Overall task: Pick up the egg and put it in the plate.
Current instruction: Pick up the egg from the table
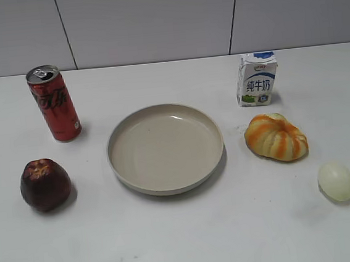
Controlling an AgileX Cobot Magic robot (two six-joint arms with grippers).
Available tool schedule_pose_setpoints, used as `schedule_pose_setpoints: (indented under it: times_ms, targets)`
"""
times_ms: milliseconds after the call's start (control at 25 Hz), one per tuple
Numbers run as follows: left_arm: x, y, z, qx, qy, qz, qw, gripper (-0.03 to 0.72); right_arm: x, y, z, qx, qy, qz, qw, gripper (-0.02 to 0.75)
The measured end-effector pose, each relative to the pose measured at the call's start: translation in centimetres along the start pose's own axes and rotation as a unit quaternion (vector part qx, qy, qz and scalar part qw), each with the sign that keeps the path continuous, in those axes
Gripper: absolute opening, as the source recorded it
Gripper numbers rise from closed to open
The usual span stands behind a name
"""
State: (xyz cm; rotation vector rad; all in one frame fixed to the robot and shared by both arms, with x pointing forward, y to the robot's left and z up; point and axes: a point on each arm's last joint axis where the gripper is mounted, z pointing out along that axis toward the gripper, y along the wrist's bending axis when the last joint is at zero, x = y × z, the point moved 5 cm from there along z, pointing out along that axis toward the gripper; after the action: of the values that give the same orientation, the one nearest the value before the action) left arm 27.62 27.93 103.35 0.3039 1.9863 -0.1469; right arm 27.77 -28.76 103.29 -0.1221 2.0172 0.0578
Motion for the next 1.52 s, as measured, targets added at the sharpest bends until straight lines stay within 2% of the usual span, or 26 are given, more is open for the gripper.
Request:
schedule_pose_setpoints:
  times_ms: [520, 760, 880, 1040, 1280, 1520]
  targets:
    - [0.0, 0.0, 0.0, 0.000, 0.000, 0.000, 1.000, 0.231, -0.1, 0.0, 0.3, 0.000, 0.007, 0.001, 1.000, 0.540]
    - [0.0, 0.0, 0.0, 0.000, 0.000, 0.000, 1.000, 0.231, -2.9, -0.4, 2.9, 0.000, 0.028, 0.008, 1.000, 0.539]
    - [0.0, 0.0, 0.0, 0.000, 0.000, 0.000, 1.000, 0.231, -3.9, -0.2, 5.5, -0.014, 0.070, 0.028, 0.997, 0.539]
    - [0.0, 0.0, 0.0, 0.000, 0.000, 0.000, 1.000, 0.231, -4.4, 0.2, 9.6, -0.037, 0.161, 0.063, 0.984, 0.540]
    - [0.0, 0.0, 0.0, 0.000, 0.000, 0.000, 1.000, 0.231, -3.5, 0.3, 15.7, -0.051, 0.304, 0.093, 0.947, 0.540]
    - [0.0, 0.0, 0.0, 0.000, 0.000, 0.000, 1.000, 0.231, -2.2, 0.7, 21.2, -0.080, 0.395, 0.090, 0.911, 0.578]
